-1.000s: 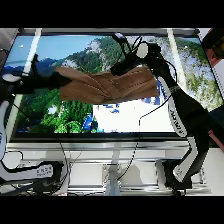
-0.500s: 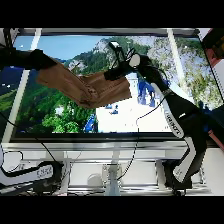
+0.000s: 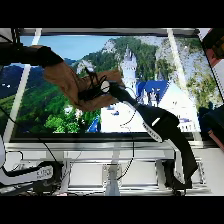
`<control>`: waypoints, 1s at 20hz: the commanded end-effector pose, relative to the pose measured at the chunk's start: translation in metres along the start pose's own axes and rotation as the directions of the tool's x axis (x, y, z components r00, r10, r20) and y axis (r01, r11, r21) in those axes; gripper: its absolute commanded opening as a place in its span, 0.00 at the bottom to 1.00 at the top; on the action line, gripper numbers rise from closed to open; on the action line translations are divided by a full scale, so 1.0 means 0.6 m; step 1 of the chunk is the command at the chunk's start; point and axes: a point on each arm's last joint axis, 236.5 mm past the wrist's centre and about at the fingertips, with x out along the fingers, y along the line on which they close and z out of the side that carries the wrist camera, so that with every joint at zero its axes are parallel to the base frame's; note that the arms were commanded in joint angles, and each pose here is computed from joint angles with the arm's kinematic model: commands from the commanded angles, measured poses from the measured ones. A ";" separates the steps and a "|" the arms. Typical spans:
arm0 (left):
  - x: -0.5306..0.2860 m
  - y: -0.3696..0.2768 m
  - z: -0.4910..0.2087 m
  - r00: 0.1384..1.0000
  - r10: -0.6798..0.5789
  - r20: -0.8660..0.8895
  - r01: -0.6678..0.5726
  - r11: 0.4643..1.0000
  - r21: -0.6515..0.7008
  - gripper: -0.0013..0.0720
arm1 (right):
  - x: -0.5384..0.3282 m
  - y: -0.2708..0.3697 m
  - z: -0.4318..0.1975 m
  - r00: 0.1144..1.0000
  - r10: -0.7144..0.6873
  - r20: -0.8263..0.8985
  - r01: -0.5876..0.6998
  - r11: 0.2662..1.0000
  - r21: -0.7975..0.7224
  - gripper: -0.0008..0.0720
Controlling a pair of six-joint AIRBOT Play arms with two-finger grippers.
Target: Fold the clothes and pants, and hang the long-sleeved shirts on hangers.
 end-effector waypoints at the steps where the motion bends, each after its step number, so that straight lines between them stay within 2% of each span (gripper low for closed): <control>1: 0.031 0.006 -0.002 1.000 -0.011 -0.018 0.011 1.000 -0.013 0.07 | 0.030 0.028 -0.034 0.999 0.022 -0.031 -0.022 1.000 0.005 0.03; 5: 0.102 0.010 -0.034 0.993 -0.045 -0.112 0.041 0.999 -0.036 0.07 | -0.017 -0.062 -0.003 0.999 -0.021 -0.048 0.029 0.984 0.174 0.03; 7: 0.137 0.002 -0.054 0.985 -0.066 -0.161 0.060 0.997 -0.039 0.07 | -0.053 -0.108 0.007 0.996 -0.044 -0.073 0.058 0.979 0.197 0.03; 10: 0.174 -0.021 -0.080 0.971 -0.093 -0.219 0.089 0.996 -0.028 0.07 | -0.115 -0.160 0.016 0.983 -0.148 -0.113 0.161 0.980 0.115 0.03; 14: 0.213 -0.060 -0.113 0.951 -0.124 -0.282 0.127 0.992 -0.009 0.07 | -0.239 -0.205 0.062 0.950 -0.302 -0.080 0.303 0.953 0.011 0.03; 20: 0.298 -0.112 -0.166 0.920 -0.169 -0.354 0.180 0.984 -0.002 0.07 | -0.397 -0.224 0.061 0.929 -0.346 -0.133 0.343 0.938 -0.051 0.03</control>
